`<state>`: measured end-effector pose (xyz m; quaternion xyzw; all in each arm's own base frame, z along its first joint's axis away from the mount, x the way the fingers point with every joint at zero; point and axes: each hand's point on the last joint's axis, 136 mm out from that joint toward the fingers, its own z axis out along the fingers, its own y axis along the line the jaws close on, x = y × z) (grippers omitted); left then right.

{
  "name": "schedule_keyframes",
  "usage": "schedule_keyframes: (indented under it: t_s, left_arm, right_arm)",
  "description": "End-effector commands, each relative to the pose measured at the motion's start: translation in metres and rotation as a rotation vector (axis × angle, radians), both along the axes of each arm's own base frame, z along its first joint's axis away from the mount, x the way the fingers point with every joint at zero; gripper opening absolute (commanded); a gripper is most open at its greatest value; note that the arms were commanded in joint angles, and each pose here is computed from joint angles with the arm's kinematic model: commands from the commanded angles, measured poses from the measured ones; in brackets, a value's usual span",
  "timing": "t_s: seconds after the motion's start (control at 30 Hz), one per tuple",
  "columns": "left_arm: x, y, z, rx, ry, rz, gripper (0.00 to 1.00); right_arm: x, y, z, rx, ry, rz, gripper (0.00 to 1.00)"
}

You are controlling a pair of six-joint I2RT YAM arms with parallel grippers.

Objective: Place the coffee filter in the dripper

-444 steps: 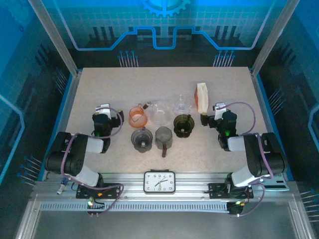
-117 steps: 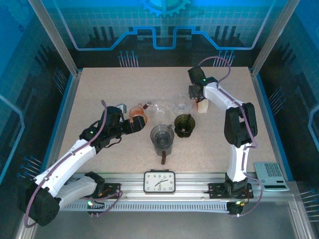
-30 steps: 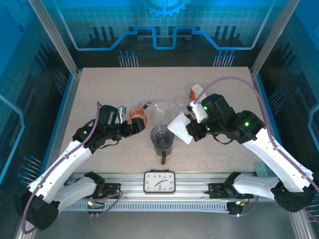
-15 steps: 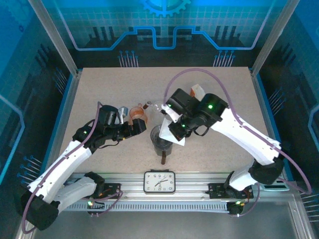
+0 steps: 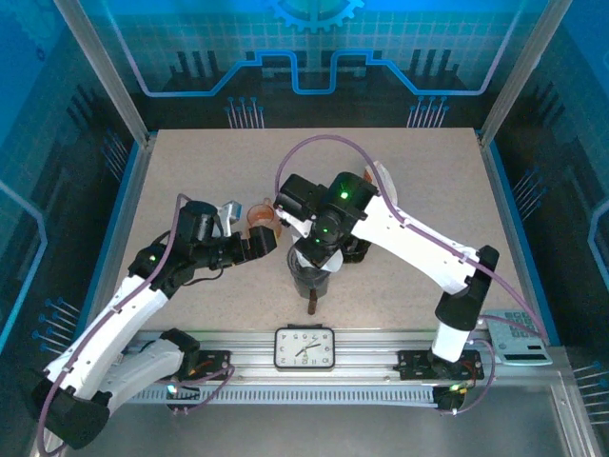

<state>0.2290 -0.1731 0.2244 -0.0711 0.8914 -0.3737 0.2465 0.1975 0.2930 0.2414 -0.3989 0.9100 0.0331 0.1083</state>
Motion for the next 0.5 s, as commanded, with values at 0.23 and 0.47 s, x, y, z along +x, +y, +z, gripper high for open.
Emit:
schedule_keyframes:
  t_s: [0.23,0.47]
  left_arm:
    - [-0.002,-0.002,0.007,-0.015,-0.014,-0.032,0.99]
    - [-0.002,-0.003,0.004,-0.023,-0.003,-0.031,0.99]
  right_arm:
    - [-0.007,0.018,-0.031,0.005,0.071,0.034,0.00]
    - [-0.008,0.019,-0.049,0.017,0.098,0.020,0.00]
